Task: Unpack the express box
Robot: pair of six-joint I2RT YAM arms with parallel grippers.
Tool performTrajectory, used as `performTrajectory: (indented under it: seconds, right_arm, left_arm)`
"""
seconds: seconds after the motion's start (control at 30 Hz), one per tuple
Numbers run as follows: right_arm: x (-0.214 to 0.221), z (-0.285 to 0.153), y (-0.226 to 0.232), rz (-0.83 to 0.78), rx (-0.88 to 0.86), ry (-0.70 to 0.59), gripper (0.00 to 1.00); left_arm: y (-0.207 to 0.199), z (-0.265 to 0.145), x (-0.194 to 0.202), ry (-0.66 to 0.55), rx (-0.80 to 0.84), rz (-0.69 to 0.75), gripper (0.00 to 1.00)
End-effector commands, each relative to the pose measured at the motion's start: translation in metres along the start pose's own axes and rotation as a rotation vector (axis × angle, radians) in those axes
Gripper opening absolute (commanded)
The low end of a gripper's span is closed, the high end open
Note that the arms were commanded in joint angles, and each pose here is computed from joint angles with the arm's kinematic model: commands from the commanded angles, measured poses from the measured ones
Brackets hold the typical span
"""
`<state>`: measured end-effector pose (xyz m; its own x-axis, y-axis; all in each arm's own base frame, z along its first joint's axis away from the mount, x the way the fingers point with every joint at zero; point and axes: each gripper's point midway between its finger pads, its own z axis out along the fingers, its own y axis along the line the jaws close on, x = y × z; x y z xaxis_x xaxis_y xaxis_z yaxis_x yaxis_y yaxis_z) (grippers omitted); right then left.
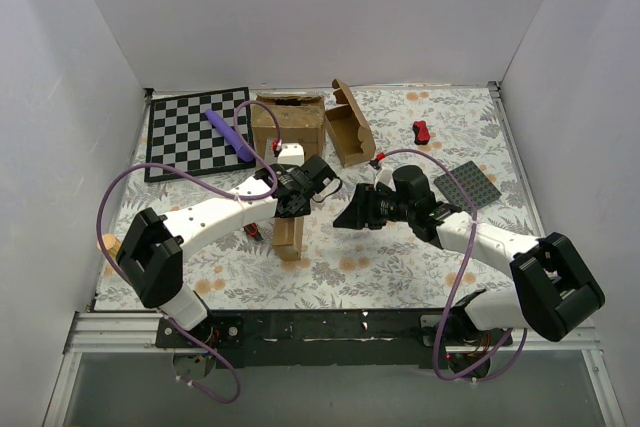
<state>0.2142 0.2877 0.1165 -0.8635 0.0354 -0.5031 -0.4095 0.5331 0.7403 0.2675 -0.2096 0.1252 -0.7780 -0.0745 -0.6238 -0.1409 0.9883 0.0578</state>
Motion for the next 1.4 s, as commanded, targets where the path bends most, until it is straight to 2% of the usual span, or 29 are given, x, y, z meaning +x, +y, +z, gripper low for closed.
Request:
performTrajectory:
  seconds: [0.0, 0.1, 0.2, 0.27, 0.43, 0.5, 0.63, 0.7, 0.87, 1.17, 1.3, 1.37]
  right_arm:
    - [-0.009, 0.004, 0.013, 0.0, -0.06, -0.033, 0.65]
    - [-0.011, 0.006, 0.017, 0.017, -0.079, -0.04, 0.65]
    - [-0.013, 0.008, 0.02, 0.018, -0.091, -0.038, 0.65]
    - [-0.012, 0.01, 0.019, 0.021, -0.09, -0.032, 0.65]
    - [-0.009, 0.012, 0.017, 0.029, -0.089, -0.024, 0.65]
    - [-0.007, 0.012, 0.017, 0.032, -0.091, -0.02, 0.65]
    - [-0.006, 0.013, 0.017, 0.043, -0.099, -0.017, 0.66]
    - [-0.004, 0.014, 0.017, 0.052, -0.101, -0.011, 0.66]
    - [0.0, 0.016, 0.015, 0.085, -0.115, -0.004, 0.66]
    - [-0.008, 0.034, 0.025, 0.075, -0.127, 0.016, 0.65]
    - [-0.016, 0.048, 0.03, 0.074, -0.137, 0.026, 0.64]
    - [-0.019, 0.053, 0.031, 0.079, -0.146, 0.028, 0.61]
  left_arm:
    - [0.0, -0.014, -0.019, -0.056, 0.021, -0.006, 0.3]
    - [-0.004, -0.018, -0.022, -0.063, 0.048, -0.016, 0.23]
    - [-0.008, -0.022, -0.025, -0.071, 0.072, -0.021, 0.24]
    - [-0.01, -0.024, -0.028, -0.078, 0.081, -0.021, 0.29]
    - [-0.016, -0.03, -0.031, -0.085, 0.099, -0.017, 0.32]
    - [-0.018, -0.031, -0.033, -0.09, 0.105, -0.016, 0.39]
    - [-0.022, -0.036, -0.039, -0.111, 0.107, -0.028, 0.48]
    - [-0.018, -0.041, -0.043, -0.124, 0.104, -0.057, 0.54]
    - [0.002, -0.038, -0.034, -0.127, 0.047, -0.057, 0.58]
    - [0.045, -0.038, -0.023, -0.14, 0.016, -0.18, 0.58]
    - [0.064, -0.023, -0.009, -0.094, 0.009, -0.209, 0.54]
    - [0.057, -0.017, -0.004, -0.058, 0.082, -0.23, 0.53]
